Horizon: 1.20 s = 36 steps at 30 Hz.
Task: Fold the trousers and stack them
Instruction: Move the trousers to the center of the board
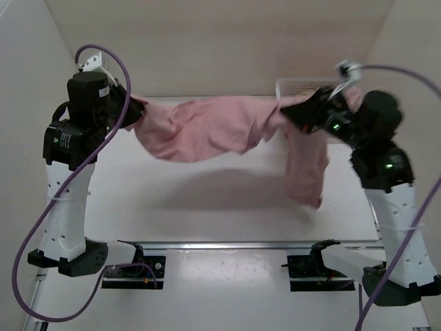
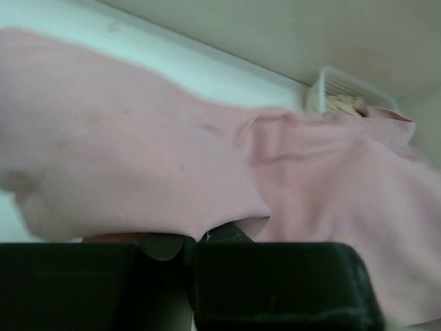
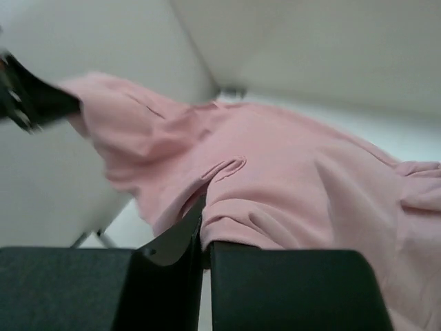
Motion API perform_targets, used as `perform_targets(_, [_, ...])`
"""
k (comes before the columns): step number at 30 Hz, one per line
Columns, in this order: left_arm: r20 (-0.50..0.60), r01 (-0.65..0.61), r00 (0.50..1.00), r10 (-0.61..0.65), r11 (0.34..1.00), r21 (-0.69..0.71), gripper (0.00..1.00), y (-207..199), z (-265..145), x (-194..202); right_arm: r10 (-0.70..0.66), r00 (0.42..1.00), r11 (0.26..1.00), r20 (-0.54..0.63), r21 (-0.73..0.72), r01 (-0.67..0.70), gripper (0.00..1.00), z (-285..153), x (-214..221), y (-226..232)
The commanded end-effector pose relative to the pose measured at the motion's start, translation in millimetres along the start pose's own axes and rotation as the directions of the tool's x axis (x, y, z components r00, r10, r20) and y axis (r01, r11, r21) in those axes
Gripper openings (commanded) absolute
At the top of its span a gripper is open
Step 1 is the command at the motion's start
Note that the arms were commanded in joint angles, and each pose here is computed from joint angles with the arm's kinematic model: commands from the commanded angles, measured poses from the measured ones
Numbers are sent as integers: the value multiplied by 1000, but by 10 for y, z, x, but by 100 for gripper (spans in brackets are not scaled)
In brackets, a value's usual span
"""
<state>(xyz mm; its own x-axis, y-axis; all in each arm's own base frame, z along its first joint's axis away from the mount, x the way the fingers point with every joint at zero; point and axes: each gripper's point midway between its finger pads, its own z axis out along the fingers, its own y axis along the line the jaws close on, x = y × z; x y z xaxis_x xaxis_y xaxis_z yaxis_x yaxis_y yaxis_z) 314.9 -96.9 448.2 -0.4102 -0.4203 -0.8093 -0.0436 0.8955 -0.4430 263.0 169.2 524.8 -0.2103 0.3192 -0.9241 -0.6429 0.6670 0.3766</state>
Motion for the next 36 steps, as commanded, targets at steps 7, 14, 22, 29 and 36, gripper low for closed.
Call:
perform_targets(7, [-329, -64, 944, -2, 980, -189, 100, 758, 672, 995, 287, 794, 900, -536, 434, -32, 80, -383, 2618, -867])
perform_targets(14, [-344, -67, 939, 2, 982, -176, 99, 758, 767, 1106, 262, 921, 748, -287, 664, -6, 55, -742, 2022, -1516])
perform_targets(22, [-355, -69, 935, 16, 988, -138, 100, 718, 667, 1184, 478, 848, 611, -226, 779, -137, 100, -84, 2155, -2694])
perform_targets(29, [-356, -101, 934, 38, 982, -161, 100, 802, 473, 1182, 611, 777, 548, -153, 790, -276, 100, 336, 2432, -3527])
perform_targets(36, [-356, -124, 933, 49, 974, -189, 100, 874, 421, 1179, 644, 750, 515, -150, 810, -281, 82, 555, 2774, -4015])
